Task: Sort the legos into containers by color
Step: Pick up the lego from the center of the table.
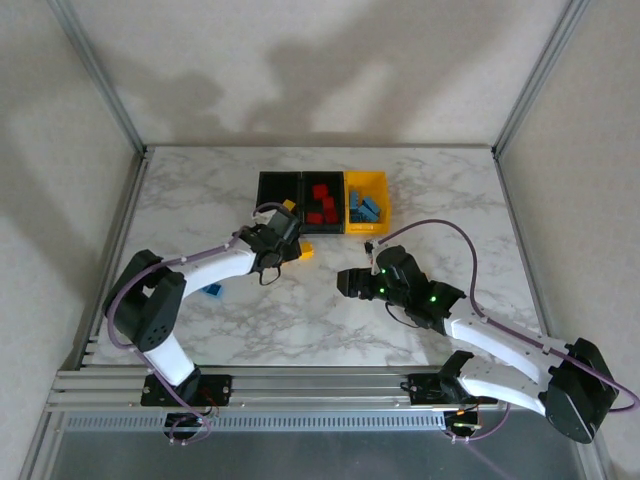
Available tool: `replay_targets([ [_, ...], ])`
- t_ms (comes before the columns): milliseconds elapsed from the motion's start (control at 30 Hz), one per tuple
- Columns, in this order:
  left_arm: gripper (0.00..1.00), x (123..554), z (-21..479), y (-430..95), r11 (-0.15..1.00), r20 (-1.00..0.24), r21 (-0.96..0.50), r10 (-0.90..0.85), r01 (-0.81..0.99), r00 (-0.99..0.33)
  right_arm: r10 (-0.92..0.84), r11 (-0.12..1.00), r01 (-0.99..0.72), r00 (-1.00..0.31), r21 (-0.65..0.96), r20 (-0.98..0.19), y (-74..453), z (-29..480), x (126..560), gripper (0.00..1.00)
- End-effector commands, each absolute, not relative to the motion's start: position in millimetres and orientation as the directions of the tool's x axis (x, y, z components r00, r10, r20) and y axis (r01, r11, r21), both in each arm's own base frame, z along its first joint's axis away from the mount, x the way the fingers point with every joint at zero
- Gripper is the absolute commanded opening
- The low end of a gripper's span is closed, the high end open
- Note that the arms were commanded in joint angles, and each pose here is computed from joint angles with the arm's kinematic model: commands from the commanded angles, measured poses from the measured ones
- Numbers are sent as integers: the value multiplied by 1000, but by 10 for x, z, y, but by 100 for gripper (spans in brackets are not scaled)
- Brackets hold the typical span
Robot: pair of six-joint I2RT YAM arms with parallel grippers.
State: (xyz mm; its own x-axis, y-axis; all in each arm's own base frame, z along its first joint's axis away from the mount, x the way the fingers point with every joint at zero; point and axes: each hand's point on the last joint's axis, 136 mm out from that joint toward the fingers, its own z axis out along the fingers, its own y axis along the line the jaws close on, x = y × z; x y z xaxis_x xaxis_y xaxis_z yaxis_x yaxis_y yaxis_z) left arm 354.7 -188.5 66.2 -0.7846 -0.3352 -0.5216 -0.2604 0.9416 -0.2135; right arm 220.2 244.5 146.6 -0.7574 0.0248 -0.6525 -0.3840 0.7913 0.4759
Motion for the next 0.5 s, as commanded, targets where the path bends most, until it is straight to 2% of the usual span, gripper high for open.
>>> replay_targets([
  [0,61,3617,571,-1854,934,-525,-205,-356,-292,-773,33,784,-406,-728,470,-685,2463,1626,2221,69],
  [367,53,3646,370,-1759,937,-525,-147,-347,-318,-778,46,789,-401,-717,466,-695,2391,1669,2195,69],
  [467,46,3641,340,-1759,938,-520,-141,-343,-317,-782,47,791,-398,-718,465,-695,2390,1665,2204,69],
])
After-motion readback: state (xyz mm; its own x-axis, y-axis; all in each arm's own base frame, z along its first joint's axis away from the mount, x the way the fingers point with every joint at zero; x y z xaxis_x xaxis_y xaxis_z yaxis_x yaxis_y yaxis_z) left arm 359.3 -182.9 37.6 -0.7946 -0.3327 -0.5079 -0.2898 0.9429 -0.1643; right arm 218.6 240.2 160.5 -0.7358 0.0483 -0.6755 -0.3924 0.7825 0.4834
